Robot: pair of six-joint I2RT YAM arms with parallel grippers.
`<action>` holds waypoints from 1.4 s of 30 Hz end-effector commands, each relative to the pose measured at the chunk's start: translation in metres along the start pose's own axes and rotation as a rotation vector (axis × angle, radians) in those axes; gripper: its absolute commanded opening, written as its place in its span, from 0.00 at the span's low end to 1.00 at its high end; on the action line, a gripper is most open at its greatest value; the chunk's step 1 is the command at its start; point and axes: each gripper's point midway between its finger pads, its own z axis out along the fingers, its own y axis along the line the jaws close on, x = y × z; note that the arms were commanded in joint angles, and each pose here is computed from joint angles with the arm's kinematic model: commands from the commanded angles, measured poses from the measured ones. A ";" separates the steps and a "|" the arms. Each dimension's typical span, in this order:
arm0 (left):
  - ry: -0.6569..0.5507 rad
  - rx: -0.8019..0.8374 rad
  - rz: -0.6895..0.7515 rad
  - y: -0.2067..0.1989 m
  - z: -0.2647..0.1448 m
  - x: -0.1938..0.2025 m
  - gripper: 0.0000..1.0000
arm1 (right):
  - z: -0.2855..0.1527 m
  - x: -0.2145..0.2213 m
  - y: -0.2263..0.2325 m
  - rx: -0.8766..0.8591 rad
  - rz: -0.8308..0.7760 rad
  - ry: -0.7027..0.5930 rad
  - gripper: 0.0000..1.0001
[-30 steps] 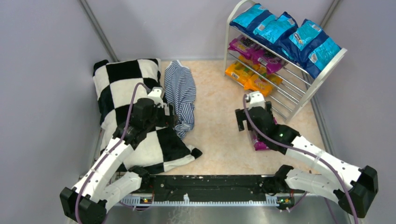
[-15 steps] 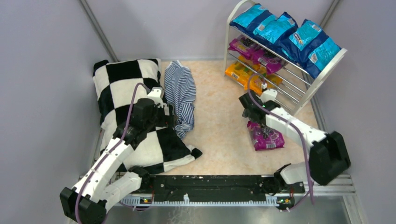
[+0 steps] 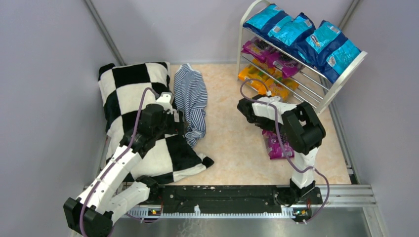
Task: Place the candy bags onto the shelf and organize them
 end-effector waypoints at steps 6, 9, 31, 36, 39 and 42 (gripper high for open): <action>-0.019 0.006 0.009 0.000 0.004 -0.005 0.99 | -0.016 0.005 0.001 -0.025 -0.069 -0.085 0.73; -0.015 0.009 0.009 -0.001 0.005 -0.005 0.98 | -0.029 0.005 0.013 -0.050 -0.158 -0.173 0.52; -0.017 0.001 0.006 0.000 0.003 -0.004 0.99 | -0.122 -0.022 0.029 -0.514 -0.228 -0.360 0.85; -0.015 0.009 0.006 -0.001 0.004 -0.004 0.99 | -0.075 -0.049 0.007 -0.435 -0.065 -0.268 0.76; -0.014 0.007 0.006 -0.001 0.004 -0.004 0.98 | -0.069 -0.051 0.016 -0.450 -0.029 -0.243 0.60; -0.015 0.002 0.006 0.000 0.004 -0.004 0.99 | -0.062 -0.049 0.023 -0.419 -0.010 -0.210 0.59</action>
